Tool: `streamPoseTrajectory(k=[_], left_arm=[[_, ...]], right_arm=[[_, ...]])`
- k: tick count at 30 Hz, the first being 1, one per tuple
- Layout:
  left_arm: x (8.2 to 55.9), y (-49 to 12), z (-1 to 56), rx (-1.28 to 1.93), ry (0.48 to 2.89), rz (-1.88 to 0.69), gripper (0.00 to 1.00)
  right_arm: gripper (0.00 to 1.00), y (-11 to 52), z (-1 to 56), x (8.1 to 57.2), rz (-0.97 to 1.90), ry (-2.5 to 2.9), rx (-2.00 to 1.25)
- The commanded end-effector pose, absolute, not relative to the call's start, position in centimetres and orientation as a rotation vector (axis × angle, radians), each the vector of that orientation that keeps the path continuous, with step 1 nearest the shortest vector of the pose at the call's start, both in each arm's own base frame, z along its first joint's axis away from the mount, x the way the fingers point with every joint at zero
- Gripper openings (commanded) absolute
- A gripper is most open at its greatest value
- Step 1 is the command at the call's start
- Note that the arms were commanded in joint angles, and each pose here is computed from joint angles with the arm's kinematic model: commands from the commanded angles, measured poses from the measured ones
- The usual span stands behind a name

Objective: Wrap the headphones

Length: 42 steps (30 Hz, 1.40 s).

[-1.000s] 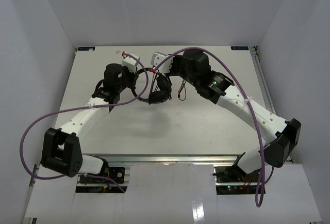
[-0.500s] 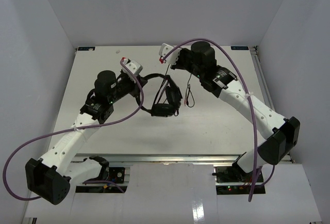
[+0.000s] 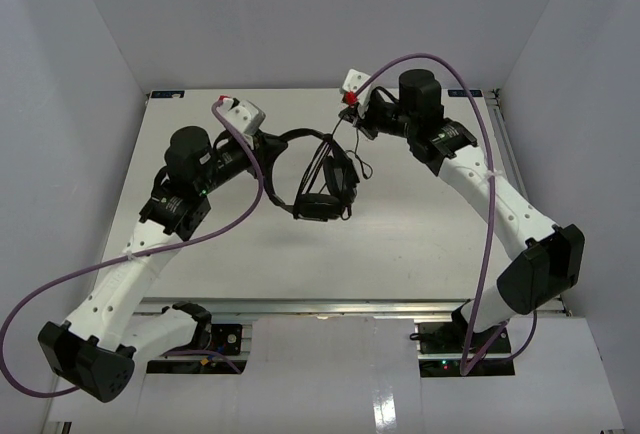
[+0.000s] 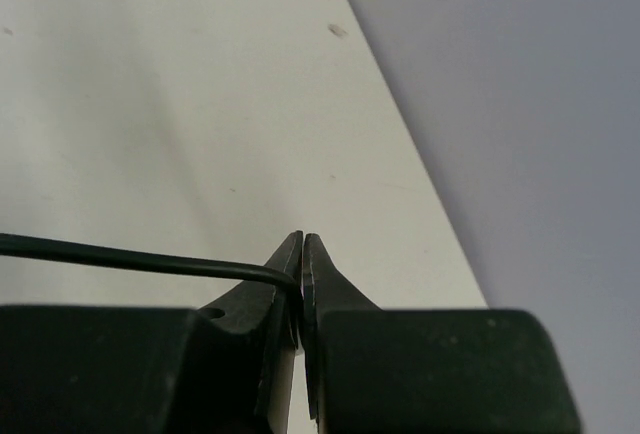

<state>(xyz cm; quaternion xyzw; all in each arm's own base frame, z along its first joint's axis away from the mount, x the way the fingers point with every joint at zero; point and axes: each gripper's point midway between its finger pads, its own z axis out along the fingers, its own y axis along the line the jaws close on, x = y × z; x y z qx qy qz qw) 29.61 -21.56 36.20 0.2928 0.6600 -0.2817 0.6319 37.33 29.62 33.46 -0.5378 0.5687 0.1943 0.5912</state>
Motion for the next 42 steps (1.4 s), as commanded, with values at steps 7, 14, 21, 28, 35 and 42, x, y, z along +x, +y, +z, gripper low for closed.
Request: streamPoseTrajectory(k=[7, 14, 21, 28, 35, 42], left_arm=[[27.5, -22.6, 48.3, 0.568, 1.285, -0.821, 0.00], [29.6, -23.7, 53.2, 0.480, 1.224, -0.895, 0.00], [32.1, -22.9, 58.2, 0.372, 1.148, -0.827, 0.00], [35.7, -19.4, 59.8, 0.167, 1.130, -0.630, 0.00], [40.9, -14.8, 55.9, 0.007, 1.221, -0.365, 0.00], [45.8, -13.4, 48.2, 0.043, 1.386, -0.191, 0.00]], right_arm=[[0.10, 33.6, 30.9, 29.0, 1.240, 1.223, -1.234], [0.13, 34.6, 32.0, 24.6, 1.507, 1.175, -1.169], [0.14, 34.9, 30.9, 22.2, 1.535, 1.172, -1.178], [0.13, 34.1, 30.4, 21.4, 1.495, 1.193, -1.163], [0.10, 33.9, 30.0, 23.6, 1.329, 1.319, -1.139], [0.08, 33.1, 30.2, 26.9, 0.921, 1.423, -1.197]])
